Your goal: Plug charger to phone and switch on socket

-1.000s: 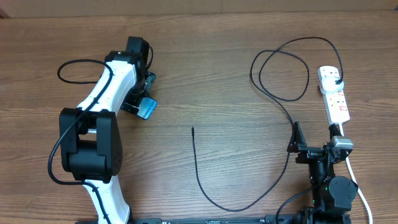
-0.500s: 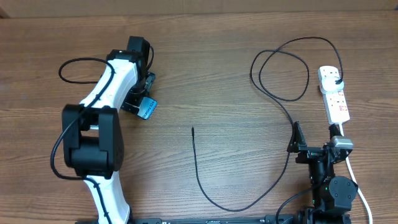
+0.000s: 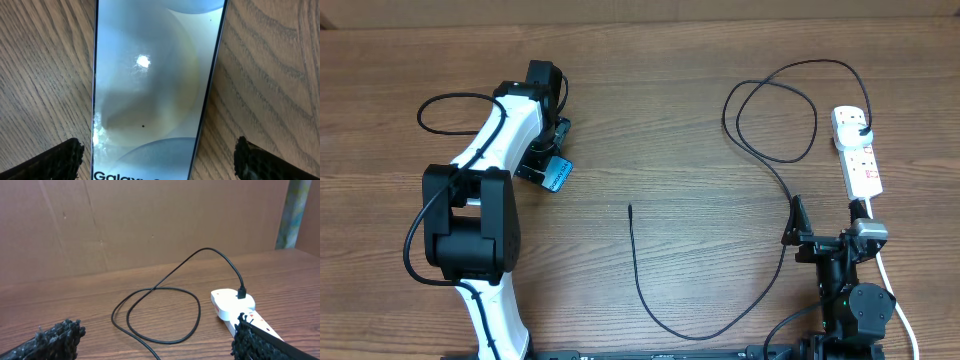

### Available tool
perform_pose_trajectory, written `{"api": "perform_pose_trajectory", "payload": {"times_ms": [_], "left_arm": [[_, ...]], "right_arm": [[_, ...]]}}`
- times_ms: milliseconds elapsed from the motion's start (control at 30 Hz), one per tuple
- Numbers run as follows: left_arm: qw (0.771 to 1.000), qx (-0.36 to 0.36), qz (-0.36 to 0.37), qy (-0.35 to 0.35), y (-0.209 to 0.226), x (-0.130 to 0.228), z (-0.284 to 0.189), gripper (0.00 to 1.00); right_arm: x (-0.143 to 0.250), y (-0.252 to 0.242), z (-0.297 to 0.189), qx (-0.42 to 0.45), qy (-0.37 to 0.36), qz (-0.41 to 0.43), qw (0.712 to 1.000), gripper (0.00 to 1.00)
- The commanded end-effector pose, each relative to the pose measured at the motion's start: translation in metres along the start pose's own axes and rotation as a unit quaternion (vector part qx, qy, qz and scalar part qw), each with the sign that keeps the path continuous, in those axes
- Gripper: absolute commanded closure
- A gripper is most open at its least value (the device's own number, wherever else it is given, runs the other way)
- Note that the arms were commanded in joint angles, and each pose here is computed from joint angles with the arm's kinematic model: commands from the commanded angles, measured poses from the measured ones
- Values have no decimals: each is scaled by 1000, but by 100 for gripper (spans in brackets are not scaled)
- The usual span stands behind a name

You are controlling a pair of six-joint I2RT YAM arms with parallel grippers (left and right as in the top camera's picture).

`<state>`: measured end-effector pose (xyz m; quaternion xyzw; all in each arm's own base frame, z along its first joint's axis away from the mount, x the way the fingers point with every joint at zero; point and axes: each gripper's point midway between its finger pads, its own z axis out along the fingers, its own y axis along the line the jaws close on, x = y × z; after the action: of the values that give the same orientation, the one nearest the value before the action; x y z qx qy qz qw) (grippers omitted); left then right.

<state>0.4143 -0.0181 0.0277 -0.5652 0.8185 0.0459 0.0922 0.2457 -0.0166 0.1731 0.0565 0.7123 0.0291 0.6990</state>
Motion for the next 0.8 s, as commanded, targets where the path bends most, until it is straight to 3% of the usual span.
{"api": "perform_pose_trajectory", "payload": {"times_ms": [0,767], "left_arm": [[1000,-3,12,-11,-3,-4,4,0],[999,-14,37,-19,-2,-5,13,0]], "right_arm": [[2,0,0,0,-2,0,1000,0],[2,0,0,0,-2,0,1000,0]]}}
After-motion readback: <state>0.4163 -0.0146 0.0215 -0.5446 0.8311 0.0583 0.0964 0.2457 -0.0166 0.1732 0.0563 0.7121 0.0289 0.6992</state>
